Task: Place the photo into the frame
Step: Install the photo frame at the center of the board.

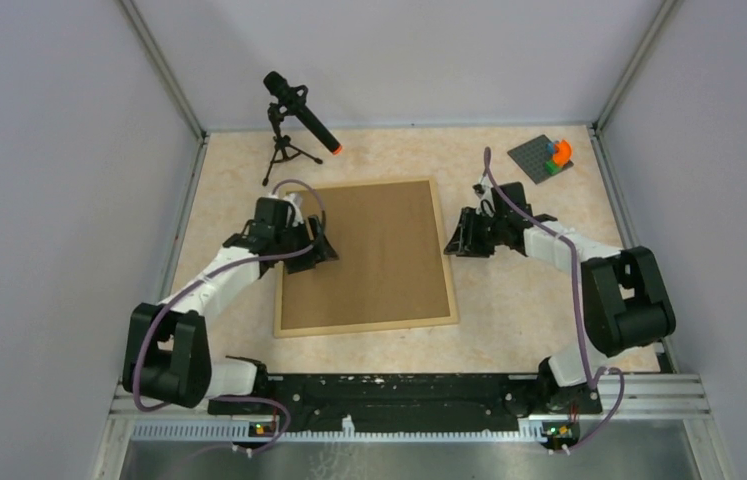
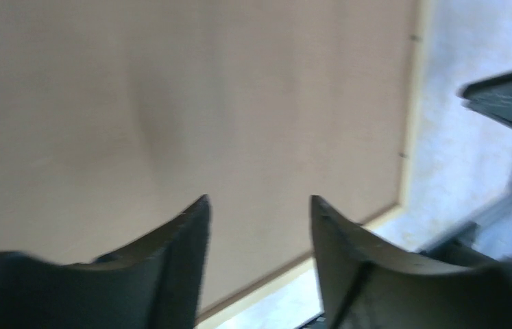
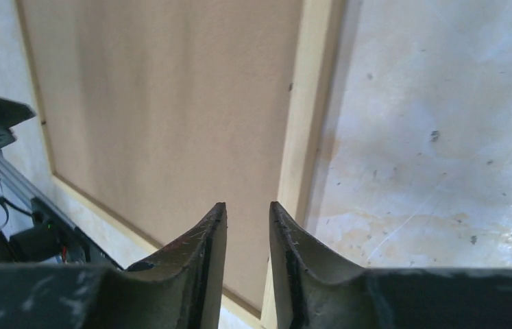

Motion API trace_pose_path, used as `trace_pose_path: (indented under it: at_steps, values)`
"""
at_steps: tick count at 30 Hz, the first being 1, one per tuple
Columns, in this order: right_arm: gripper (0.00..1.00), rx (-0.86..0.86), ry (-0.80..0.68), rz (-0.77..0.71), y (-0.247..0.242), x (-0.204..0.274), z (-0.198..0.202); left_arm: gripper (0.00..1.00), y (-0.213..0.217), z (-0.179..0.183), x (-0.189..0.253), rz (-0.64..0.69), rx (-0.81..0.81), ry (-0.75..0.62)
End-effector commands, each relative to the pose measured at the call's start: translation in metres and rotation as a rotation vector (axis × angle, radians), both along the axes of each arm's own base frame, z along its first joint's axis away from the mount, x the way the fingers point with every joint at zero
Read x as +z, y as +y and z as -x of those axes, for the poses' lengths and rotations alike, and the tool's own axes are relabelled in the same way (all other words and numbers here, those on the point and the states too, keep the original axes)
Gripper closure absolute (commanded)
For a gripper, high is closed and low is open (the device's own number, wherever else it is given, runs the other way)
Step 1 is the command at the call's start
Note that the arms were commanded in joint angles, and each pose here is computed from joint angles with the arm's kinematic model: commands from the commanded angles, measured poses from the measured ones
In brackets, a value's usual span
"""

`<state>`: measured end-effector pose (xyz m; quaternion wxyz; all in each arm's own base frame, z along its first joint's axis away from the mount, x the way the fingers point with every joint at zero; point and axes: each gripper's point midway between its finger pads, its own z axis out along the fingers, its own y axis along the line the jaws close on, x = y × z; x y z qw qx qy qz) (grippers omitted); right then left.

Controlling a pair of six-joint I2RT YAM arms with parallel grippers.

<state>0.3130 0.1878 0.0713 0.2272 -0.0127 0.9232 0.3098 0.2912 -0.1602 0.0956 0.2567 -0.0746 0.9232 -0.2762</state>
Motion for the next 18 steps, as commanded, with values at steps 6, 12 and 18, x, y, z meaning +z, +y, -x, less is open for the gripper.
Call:
trace_pose_path:
  at_steps: [6,12,18]
  values:
    - [0.73,0.128,0.099,-0.02,-0.001,0.011,0.057,0.63,-0.156,0.014,0.003,0.426,-0.381,0.011]
    - [0.63,0.11,0.126,0.117,-0.024,-0.007,0.065,0.78,-0.184,0.022,-0.025,0.481,-0.425,0.104]
    - [0.77,0.148,0.184,0.111,-0.018,-0.033,0.073,0.87,-0.162,0.034,-0.076,0.33,-0.326,0.253]
